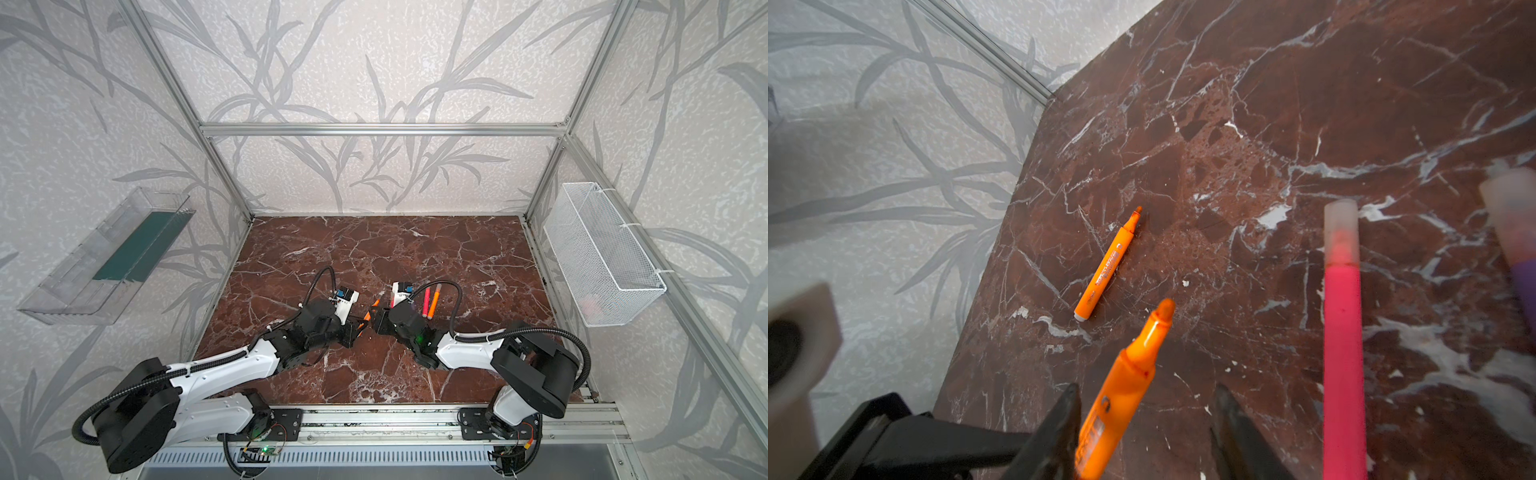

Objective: Insert the pens into the pen caps

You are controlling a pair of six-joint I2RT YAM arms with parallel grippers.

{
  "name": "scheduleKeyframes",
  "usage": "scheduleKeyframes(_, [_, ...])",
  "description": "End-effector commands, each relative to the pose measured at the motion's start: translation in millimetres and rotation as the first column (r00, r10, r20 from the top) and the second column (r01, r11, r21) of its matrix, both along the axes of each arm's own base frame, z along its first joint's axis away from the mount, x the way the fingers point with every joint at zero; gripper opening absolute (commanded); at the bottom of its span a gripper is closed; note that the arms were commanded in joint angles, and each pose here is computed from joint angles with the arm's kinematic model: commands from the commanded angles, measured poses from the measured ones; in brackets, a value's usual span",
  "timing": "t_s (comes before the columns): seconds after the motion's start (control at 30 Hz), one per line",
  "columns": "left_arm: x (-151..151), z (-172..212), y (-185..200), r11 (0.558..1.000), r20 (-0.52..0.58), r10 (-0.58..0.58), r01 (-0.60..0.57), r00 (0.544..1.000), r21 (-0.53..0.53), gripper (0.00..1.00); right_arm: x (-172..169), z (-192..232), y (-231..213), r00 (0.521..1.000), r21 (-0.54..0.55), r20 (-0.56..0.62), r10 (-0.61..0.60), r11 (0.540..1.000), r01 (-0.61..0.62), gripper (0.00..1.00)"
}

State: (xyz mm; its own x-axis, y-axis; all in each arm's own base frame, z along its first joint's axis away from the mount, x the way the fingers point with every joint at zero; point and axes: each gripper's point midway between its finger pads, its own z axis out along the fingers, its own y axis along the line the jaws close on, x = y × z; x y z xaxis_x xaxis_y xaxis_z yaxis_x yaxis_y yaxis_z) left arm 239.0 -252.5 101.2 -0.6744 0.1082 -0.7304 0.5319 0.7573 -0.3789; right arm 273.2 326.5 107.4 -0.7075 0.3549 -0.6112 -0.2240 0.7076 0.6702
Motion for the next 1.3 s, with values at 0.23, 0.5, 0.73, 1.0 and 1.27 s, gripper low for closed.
scheduleKeyframes(0.23, [-6,27,-16,0.995,0.062,-0.062,0.066,0.996,-0.071,0.13,11,21,26,1.0,0.1,0.026,0.009,0.995,-0.012,0.41])
scheduleKeyframes(0.5, [-7,28,-14,0.996,0.077,-0.055,0.061,0.995,-0.071,0.15,12,22,27,1.0,0.124,0.017,0.0,0.992,-0.002,0.16])
scheduleKeyframes(0.73, [-5,25,-17,0.995,0.082,-0.057,0.062,0.995,-0.071,0.28,10,23,26,1.0,0.155,0.01,-0.003,0.988,0.002,0.05])
scheduleKeyframes(1.0, [6,23,-24,0.997,0.101,-0.038,0.044,0.994,-0.064,0.34,7,31,33,1.0,0.196,0.021,0.007,0.981,-0.011,0.01])
scheduleKeyframes(1.27, [19,20,-27,0.999,0.109,-0.003,0.008,0.994,-0.044,0.3,4,30,40,1.0,0.182,0.02,0.018,0.983,-0.021,0.0])
